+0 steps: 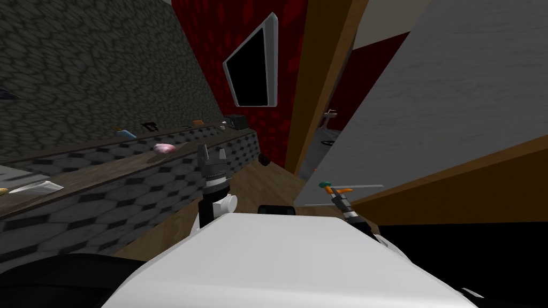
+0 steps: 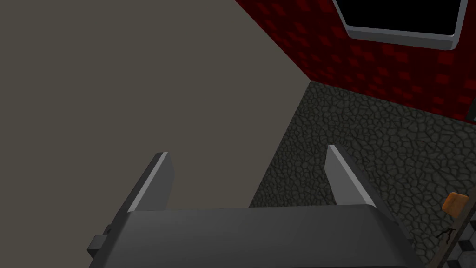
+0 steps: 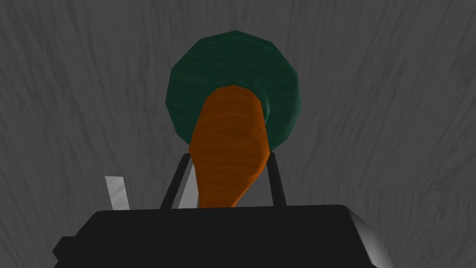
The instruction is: Pull the door open
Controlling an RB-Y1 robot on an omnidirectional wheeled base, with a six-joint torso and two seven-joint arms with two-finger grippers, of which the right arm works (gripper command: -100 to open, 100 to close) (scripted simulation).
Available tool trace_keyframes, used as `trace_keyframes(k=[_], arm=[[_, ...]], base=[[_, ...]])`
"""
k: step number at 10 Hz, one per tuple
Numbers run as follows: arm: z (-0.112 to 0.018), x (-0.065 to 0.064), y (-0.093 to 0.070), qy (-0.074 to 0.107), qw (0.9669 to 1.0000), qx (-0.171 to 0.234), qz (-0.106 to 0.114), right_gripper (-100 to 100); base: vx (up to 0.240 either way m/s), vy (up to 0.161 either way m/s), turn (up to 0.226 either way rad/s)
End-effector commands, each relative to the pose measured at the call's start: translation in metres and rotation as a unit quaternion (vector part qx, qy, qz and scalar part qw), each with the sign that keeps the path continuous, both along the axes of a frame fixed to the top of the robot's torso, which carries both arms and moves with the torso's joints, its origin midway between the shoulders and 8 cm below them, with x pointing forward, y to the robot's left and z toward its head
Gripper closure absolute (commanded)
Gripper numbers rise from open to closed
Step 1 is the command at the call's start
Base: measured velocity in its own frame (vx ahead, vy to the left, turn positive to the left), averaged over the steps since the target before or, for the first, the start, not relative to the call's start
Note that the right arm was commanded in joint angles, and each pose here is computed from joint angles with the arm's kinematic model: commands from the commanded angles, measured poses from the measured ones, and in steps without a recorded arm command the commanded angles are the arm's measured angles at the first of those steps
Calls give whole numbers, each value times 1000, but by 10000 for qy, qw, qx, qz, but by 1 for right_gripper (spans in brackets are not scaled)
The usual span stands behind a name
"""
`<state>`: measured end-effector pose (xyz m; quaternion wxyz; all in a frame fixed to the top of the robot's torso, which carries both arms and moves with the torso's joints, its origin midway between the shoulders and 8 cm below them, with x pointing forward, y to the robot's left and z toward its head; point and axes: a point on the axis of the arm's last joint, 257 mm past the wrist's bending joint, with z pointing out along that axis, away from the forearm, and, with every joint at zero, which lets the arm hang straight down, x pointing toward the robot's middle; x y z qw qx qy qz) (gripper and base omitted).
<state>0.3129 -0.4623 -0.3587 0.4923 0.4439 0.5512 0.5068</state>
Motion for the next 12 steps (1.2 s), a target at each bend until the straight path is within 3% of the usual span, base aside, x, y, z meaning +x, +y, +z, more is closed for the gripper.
trace_keyframes(k=[1,3,5,12], arm=[[3,-10,-6,-9,10000,-35,1,100],[4,-18,-9,-13,10000,-44,32,100],[0,-18,-2,25,10000,7,72,100],[2,-20,-7,-1,9999,-26,114,100]], base=[[-226,-81,155],[-190,-78,150],[-110,-38,81],[-211,-82,167]])
